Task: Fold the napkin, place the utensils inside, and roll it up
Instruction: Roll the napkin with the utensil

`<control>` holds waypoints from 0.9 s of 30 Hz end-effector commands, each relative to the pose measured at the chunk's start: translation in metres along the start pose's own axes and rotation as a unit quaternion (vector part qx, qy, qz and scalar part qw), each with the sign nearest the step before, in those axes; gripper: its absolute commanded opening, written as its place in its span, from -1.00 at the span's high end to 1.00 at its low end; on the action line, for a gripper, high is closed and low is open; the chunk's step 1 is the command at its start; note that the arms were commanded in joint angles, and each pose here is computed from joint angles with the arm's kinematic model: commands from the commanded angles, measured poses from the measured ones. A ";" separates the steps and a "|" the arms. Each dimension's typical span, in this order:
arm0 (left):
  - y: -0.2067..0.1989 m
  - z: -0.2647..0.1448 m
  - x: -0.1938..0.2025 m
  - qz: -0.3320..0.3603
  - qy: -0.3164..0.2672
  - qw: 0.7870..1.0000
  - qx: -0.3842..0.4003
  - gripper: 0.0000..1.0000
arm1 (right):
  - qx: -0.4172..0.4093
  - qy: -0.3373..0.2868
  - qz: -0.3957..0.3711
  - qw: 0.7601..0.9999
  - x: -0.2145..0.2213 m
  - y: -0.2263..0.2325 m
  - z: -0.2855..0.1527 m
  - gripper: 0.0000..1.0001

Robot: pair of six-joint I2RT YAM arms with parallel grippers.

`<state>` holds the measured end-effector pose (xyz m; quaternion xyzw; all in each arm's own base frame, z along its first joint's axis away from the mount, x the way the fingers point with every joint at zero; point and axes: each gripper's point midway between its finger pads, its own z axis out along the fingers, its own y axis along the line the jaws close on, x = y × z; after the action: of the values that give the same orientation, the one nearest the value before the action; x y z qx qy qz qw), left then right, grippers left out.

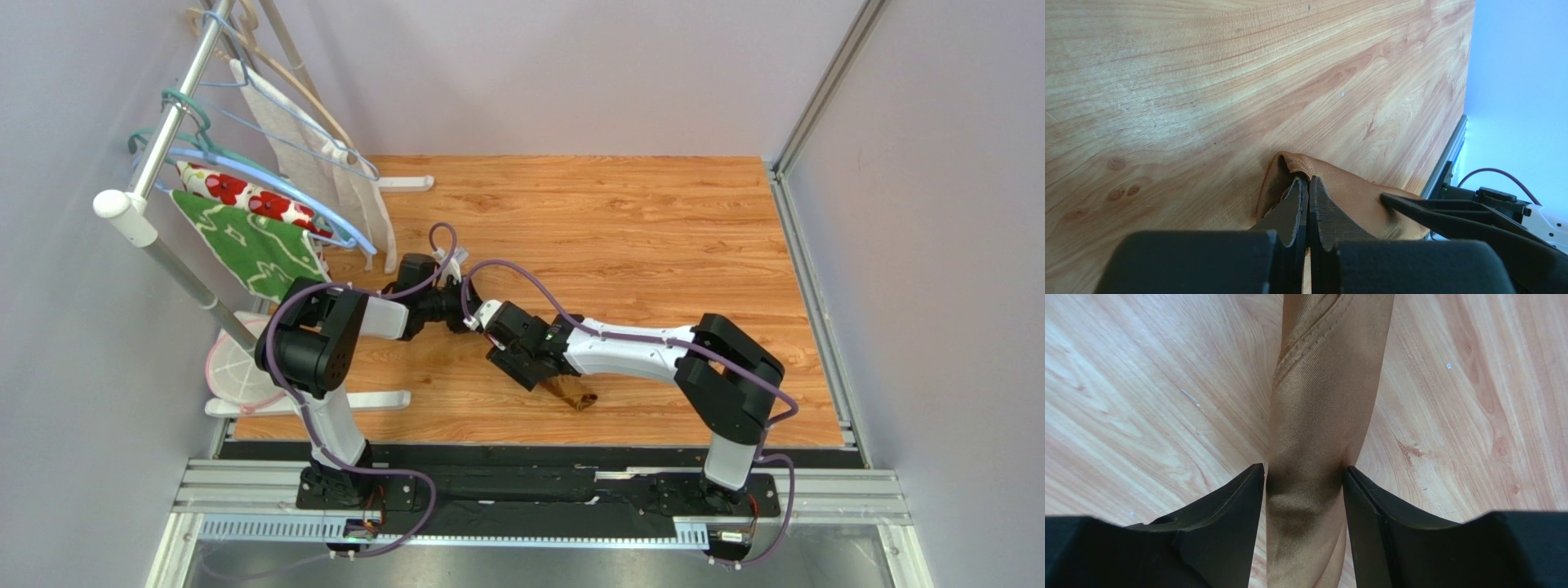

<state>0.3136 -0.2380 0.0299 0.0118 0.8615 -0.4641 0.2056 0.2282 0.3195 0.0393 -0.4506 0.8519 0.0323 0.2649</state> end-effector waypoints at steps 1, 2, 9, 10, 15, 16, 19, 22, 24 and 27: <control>-0.007 0.002 -0.009 0.023 -0.004 1.000 0.010 1.00 | 0.013 0.016 -0.012 1.000 0.015 -0.002 0.014 -0.03; -0.007 0.002 -0.009 0.024 -0.005 1.000 0.010 1.00 | 0.010 0.019 -0.009 1.000 0.017 -0.003 0.017 -0.01; -0.012 0.000 -0.009 0.032 -0.005 0.999 0.019 0.96 | -0.025 0.029 0.020 0.999 0.032 -0.003 0.027 0.31; -0.014 -0.001 -0.011 0.035 -0.009 0.999 0.021 0.84 | -0.035 0.031 0.027 0.999 0.033 -0.003 0.028 0.42; -0.017 -0.011 -0.019 0.063 -0.037 0.997 0.005 -0.20 | -0.144 0.017 0.072 0.987 0.034 0.011 0.020 0.67; -0.021 -0.015 -0.022 0.069 -0.046 0.997 0.001 -0.25 | -0.155 0.011 0.083 0.984 0.033 0.007 0.019 0.71; -0.018 -0.022 -0.027 0.081 -0.063 0.995 -0.020 -0.28 | -0.209 0.012 0.104 0.972 0.035 0.013 0.015 0.74; -0.017 -0.025 -0.029 0.087 -0.069 0.993 -0.029 -0.28 | -0.247 0.005 0.143 0.958 0.033 0.013 0.013 0.75; -0.015 -0.023 -0.028 0.083 -0.064 0.994 -0.028 -0.28 | -0.276 -0.003 0.166 0.947 0.030 0.015 0.009 0.76; -0.016 -0.020 -0.025 0.076 -0.057 0.995 -0.016 -0.28 | -0.306 -0.018 0.197 0.931 0.023 0.007 0.007 0.78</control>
<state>0.3260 -0.2276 0.0624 0.0392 0.8546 -0.4322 0.2852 0.2345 0.3092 0.0271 -0.3621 0.8696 0.2846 0.1779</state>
